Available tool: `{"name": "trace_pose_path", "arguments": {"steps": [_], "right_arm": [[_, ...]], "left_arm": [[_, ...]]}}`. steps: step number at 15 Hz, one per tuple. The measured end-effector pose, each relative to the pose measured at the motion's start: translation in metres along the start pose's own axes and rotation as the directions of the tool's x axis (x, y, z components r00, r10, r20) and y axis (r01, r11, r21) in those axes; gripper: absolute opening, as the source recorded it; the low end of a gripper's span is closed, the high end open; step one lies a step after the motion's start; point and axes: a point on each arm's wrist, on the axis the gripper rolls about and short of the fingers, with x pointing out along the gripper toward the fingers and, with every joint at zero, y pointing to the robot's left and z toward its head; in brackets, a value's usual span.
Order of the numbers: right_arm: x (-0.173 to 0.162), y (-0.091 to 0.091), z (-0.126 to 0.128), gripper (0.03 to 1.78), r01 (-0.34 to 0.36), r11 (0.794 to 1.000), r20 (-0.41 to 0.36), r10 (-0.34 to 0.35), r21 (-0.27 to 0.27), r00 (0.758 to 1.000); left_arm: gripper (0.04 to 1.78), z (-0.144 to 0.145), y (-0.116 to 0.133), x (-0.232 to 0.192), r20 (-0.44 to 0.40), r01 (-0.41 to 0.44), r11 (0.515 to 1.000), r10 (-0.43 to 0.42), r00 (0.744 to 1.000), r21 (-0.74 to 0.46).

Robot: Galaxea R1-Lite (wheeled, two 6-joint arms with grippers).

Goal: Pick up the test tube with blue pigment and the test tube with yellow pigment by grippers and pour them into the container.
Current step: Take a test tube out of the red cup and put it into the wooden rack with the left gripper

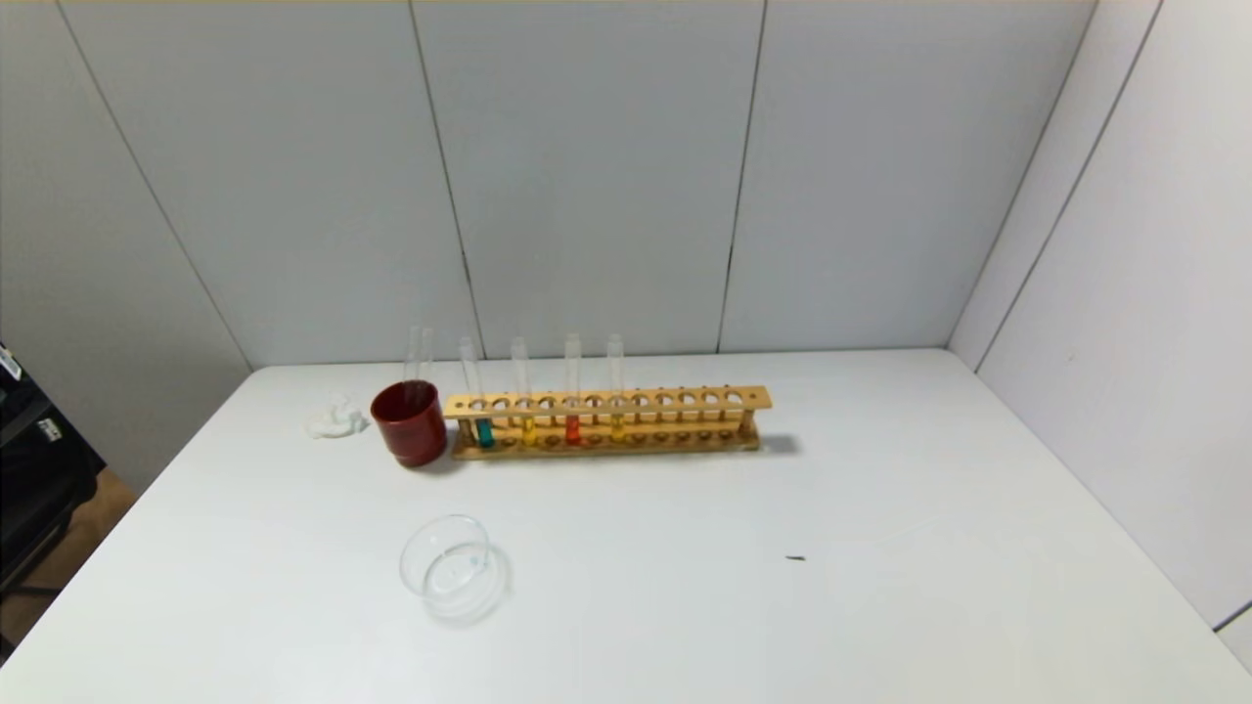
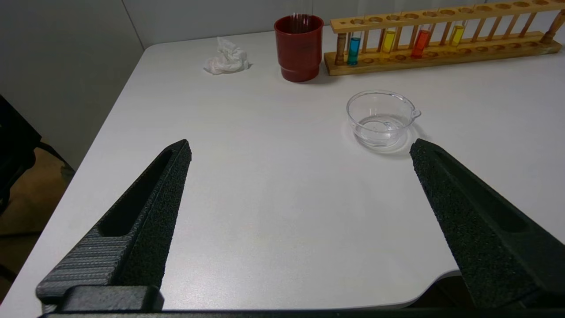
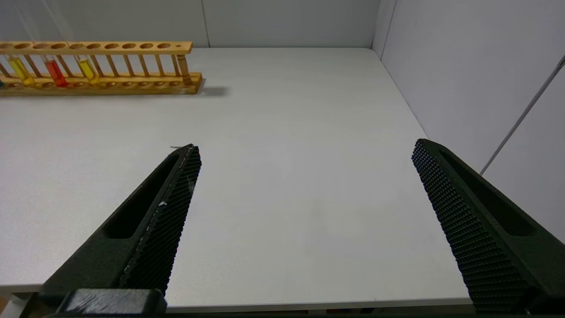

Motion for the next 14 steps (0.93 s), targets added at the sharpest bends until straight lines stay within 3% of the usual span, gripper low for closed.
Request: {"name": "trace_pose_path", "arguments": {"steps": [14], "right_arm": [[0.0,0.0,0.0,1.75,0.0,1.0,0.0,0.0,0.0,1.0]], "left_arm": [[1.75,0.0004,0.0002,0.0,0.004,-0.008,1.0,0.008,1.0,-0.016]]}}
